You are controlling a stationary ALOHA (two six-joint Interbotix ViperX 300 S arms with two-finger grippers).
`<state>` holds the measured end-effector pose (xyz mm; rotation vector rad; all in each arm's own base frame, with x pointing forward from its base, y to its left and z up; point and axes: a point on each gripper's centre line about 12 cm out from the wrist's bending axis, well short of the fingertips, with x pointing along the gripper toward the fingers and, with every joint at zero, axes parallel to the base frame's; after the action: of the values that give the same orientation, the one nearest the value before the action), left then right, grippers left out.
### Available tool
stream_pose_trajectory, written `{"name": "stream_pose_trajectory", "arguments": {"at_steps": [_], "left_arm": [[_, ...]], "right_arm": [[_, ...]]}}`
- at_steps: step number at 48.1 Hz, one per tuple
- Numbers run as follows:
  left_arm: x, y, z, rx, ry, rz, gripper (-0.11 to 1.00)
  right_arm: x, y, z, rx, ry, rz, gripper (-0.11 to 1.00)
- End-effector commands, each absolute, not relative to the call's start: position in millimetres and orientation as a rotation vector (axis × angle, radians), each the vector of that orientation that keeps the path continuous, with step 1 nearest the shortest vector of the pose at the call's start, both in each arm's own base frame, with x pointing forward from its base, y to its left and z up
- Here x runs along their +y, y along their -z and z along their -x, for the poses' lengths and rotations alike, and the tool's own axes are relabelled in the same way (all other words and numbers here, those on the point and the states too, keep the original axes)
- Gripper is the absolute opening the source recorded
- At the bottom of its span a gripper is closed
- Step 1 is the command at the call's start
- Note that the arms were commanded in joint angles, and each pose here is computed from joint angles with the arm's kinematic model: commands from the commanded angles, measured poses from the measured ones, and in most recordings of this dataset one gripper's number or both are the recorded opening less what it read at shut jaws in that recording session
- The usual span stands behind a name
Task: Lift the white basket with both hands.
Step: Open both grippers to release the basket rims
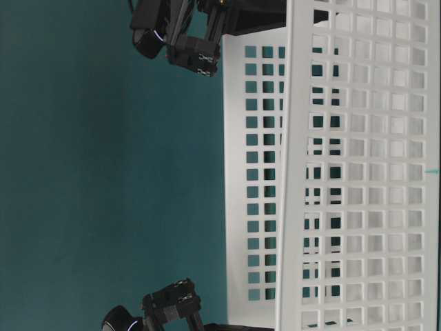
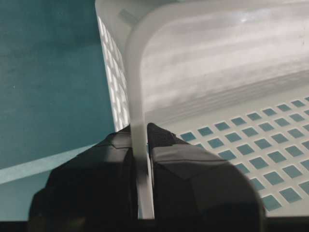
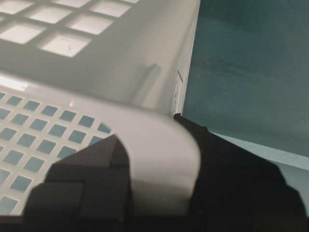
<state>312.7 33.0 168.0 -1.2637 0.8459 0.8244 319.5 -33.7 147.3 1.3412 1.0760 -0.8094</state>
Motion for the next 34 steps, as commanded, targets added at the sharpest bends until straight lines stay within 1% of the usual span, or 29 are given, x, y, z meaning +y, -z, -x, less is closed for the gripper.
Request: {"name": "stream_pose_trajectory", "arguments": {"at_steps": [1, 11, 14, 17, 18, 21, 25, 28, 31, 34], "left_arm": [[37, -163, -315, 0.847, -0.823, 1.243, 0.01], [37, -162, -314, 0.834, -0.813, 1.247, 0.01], [36, -162, -313, 0.835, -0.812, 1.246, 0.02], [36, -162, -313, 0.837, -0.812, 1.243, 0.06], [36, -162, -313, 0.836, -0.812, 1.244, 0.08], [36, -162, -314, 0.831, -0.808, 1.245, 0.14], [37, -163, -315, 0.817, -0.8, 1.251, 0.25], [37, -164, -317, 0.807, -0.792, 1.255, 0.39], [37, -165, -318, 0.796, -0.785, 1.259, 0.53], [37, -167, -320, 0.789, -0.78, 1.261, 0.65]], "right_arm": [[-34, -142, -324, 1.089, 0.788, -1.309, 0.19], [-36, -142, -324, 1.084, 0.791, -1.311, 0.19], [-36, -142, -324, 1.084, 0.792, -1.312, 0.25], [-36, -142, -323, 1.088, 0.793, -1.314, 0.36], [-36, -142, -323, 1.087, 0.794, -1.316, 0.41], [-36, -142, -323, 1.087, 0.795, -1.319, 0.54], [-36, -143, -324, 1.083, 0.793, -1.319, 0.71], [-38, -143, -323, 1.079, 0.795, -1.314, 0.8], [-42, -142, -323, 1.071, 0.8, -1.308, 0.86], [-47, -143, -323, 1.055, 0.802, -1.302, 0.88]]}}
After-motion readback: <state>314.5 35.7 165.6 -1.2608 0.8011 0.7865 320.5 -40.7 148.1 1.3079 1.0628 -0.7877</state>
